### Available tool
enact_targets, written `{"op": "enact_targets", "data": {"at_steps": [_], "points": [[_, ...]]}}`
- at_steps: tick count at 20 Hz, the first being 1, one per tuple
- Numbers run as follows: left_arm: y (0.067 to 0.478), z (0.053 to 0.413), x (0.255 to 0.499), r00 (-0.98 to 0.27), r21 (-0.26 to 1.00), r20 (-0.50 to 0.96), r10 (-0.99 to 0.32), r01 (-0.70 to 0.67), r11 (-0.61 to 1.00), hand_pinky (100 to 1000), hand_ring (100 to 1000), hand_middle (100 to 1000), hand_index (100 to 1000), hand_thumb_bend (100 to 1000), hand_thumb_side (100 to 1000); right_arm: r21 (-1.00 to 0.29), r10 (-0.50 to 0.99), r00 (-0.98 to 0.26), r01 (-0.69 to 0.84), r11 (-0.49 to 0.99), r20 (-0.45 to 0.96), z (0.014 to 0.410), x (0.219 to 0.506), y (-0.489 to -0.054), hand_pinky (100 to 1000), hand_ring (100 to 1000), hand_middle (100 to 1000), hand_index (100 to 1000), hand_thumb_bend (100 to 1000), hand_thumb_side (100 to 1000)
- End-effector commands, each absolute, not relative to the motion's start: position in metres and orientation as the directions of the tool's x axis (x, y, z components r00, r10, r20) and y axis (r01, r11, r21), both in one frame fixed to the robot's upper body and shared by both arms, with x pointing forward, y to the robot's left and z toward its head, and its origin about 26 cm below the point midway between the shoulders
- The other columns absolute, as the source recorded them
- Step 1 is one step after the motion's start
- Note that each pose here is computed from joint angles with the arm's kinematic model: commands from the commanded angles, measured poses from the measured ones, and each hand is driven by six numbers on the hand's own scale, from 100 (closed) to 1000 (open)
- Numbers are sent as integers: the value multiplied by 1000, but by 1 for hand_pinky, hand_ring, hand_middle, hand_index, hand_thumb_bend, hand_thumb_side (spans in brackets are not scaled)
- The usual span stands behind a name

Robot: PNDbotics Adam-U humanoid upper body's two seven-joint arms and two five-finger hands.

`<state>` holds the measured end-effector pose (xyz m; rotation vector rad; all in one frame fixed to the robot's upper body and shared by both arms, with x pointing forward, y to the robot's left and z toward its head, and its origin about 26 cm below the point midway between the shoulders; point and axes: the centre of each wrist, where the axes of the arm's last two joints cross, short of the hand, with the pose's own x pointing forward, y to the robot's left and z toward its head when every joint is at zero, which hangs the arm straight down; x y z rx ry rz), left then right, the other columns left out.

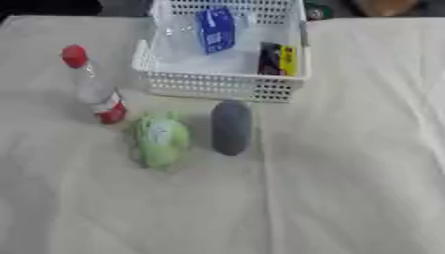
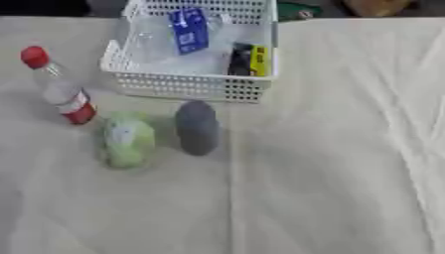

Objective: Pick up objects on the table and place them in the box.

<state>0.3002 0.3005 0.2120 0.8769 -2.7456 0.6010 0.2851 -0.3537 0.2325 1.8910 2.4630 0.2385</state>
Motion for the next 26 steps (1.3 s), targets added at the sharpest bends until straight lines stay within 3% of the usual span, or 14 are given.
{"op": "enact_targets", "data": {"at_steps": [1, 7, 12, 13, 18, 20, 21, 26], "points": [[303, 217, 298, -824, -367, 244, -512, -567, 738, 747, 905, 874, 828, 100, 1000, 158, 965, -258, 956, 248, 48, 241, 282, -355, 915, 872, 808, 907, 100, 1000], [308, 218, 296, -790, -310, 267, -552, -612, 727, 771, 930, 898, 858, 205, 1000, 158, 965, -257, 956, 247, 49, 241, 281, -355, 914, 871, 805, 905, 100, 1000], [325, 224, 290, -690, -162, 300, -659, -717, 678, 794, 946, 912, 882, 198, 997, 156, 965, -257, 956, 248, 45, 242, 281, -355, 914, 872, 804, 905, 100, 1000], [330, 225, 288, -661, -98, 298, -689, -739, 667, 835, 967, 931, 927, 187, 1000, 155, 965, -257, 956, 248, 43, 242, 281, -355, 913, 872, 803, 904, 100, 1000], [349, 234, 279, -514, 209, 242, -823, -801, 562, 880, 989, 954, 975, 181, 1000, 151, 966, -255, 958, 246, 41, 242, 281, -356, 913, 871, 802, 903, 100, 1000], [354, 241, 277, -459, 317, 208, -864, -804, 504, 928, 1000, 990, 1000, 173, 1000, 149, 966, -256, 957, 247, 42, 242, 281, -355, 912, 871, 801, 903, 100, 1000], [356, 244, 277, -433, 378, 189, -882, -796, 472, 993, 1000, 1000, 1000, 201, 1000, 149, 966, -256, 957, 248, 42, 242, 281, -355, 912, 871, 801, 902, 100, 1000], [361, 264, 274, -333, 595, 101, -937, -735, 326, 1000, 1000, 1000, 1000, 216, 1000, 144, 966, -255, 958, 247, 41, 241, 281, -356, 911, 871, 800, 900, 100, 1000]]}}
